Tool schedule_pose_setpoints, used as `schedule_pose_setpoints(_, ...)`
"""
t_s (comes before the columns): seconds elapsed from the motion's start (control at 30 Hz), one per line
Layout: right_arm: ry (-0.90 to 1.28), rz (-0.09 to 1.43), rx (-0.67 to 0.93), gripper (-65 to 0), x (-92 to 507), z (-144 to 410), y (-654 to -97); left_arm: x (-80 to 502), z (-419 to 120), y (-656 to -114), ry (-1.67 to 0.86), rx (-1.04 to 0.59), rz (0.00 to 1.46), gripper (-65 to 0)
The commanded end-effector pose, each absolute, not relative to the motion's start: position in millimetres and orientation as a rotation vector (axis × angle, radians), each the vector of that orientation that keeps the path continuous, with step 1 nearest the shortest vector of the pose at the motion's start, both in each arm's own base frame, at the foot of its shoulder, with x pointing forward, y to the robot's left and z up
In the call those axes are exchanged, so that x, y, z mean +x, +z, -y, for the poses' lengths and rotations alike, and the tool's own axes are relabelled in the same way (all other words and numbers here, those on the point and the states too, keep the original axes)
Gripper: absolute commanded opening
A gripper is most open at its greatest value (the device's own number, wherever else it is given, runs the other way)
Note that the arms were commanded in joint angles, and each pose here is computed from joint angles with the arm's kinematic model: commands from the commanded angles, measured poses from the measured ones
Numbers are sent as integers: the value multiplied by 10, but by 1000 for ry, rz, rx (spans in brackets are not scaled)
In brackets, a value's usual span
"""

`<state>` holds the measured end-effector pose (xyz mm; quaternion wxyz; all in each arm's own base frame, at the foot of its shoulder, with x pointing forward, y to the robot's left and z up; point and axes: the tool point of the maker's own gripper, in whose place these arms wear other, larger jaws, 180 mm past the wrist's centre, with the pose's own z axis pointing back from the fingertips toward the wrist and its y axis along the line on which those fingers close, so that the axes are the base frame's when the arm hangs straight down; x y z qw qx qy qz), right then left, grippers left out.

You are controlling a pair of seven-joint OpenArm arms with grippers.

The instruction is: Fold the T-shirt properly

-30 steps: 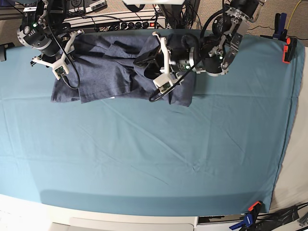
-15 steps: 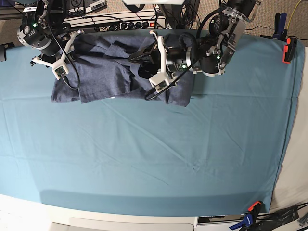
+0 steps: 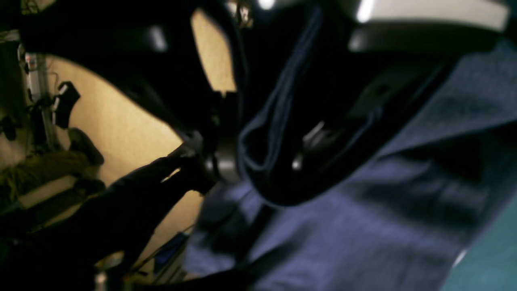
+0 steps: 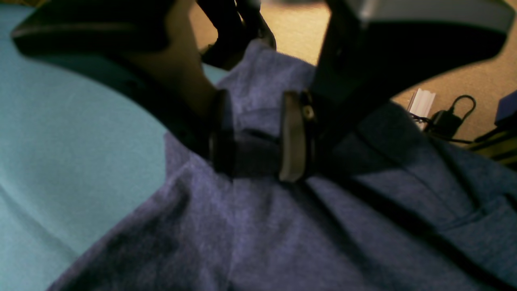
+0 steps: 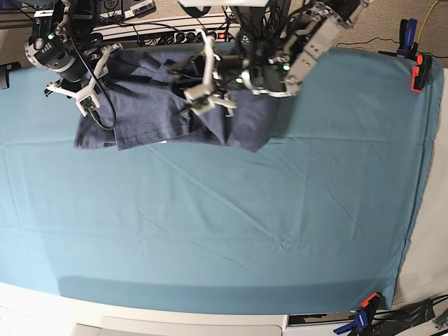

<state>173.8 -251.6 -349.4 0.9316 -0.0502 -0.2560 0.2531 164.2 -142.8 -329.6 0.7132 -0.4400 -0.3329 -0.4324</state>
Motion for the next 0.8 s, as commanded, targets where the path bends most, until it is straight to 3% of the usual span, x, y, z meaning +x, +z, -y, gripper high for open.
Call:
schedule_pose_setpoints(0.0, 525, 559, -111, -452, 1800, 2518, -3410, 1705, 1533, -3085, -960, -1020, 807, -462)
schedule_pose_setpoints(0.77, 525, 591, -101, -452, 1839, 2484, -3385, 2402, 1684, -2574, -1068, -856, 1094, -462)
